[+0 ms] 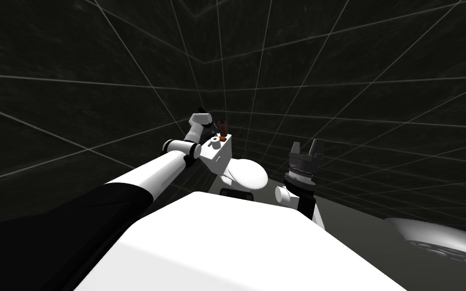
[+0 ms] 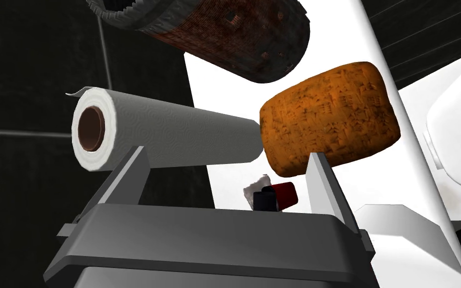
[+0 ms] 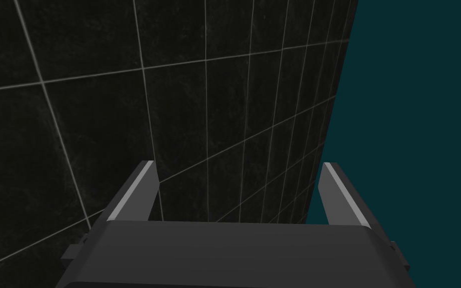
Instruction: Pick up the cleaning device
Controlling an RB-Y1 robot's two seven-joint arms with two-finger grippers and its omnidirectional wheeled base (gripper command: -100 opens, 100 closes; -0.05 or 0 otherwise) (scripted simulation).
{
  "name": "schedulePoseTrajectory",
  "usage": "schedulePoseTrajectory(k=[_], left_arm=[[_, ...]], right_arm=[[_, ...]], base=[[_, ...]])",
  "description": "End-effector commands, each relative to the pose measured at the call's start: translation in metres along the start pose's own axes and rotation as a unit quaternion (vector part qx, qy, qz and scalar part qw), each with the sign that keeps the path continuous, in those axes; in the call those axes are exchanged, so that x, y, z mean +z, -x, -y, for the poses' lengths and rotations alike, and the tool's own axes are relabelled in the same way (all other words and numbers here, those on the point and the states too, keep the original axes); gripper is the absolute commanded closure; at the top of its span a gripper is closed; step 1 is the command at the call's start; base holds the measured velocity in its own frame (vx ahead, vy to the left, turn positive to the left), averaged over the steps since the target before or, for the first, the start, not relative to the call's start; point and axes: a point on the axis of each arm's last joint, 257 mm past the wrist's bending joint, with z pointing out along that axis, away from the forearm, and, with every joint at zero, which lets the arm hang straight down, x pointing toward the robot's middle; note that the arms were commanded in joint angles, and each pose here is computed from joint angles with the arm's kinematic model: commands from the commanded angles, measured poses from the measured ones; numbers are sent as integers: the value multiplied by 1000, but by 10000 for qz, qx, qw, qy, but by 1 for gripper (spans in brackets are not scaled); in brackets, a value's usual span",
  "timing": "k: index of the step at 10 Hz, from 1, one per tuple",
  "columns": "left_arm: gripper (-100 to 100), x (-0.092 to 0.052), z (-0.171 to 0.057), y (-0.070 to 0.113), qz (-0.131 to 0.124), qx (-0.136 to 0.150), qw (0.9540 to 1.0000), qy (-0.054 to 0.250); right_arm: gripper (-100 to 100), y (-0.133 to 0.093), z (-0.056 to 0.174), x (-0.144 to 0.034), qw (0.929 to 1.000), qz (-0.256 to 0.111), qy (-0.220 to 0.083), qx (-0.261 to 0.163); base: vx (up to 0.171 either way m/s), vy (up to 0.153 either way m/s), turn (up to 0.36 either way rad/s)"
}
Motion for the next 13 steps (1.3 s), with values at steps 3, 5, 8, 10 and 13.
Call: schedulePoseTrajectory(k=[3,5,8,10,13], left_arm=[[-100,-8,-5,13,320,-358,9979,442],[-100,-11,-10,21,482,-522,9953,651],[-100,-19,-17,32,706,-788,9896,979],[-100,-23,-20,36,791,-897,9866,1111],[-100,-31,-25,45,962,-1126,9792,1387]], right_arm=[[0,0,0,0,10000,0,0,0],[0,0,0,0,10000,0,0,0],[0,0,0,0,10000,0,0,0],[0,0,0,0,10000,0,0,0],[0,0,0,0,10000,0,0,0]], base=[[-8,-3,8],[-9,2,8],[-10,6,11],[-11,12,11],[-10,14,10]])
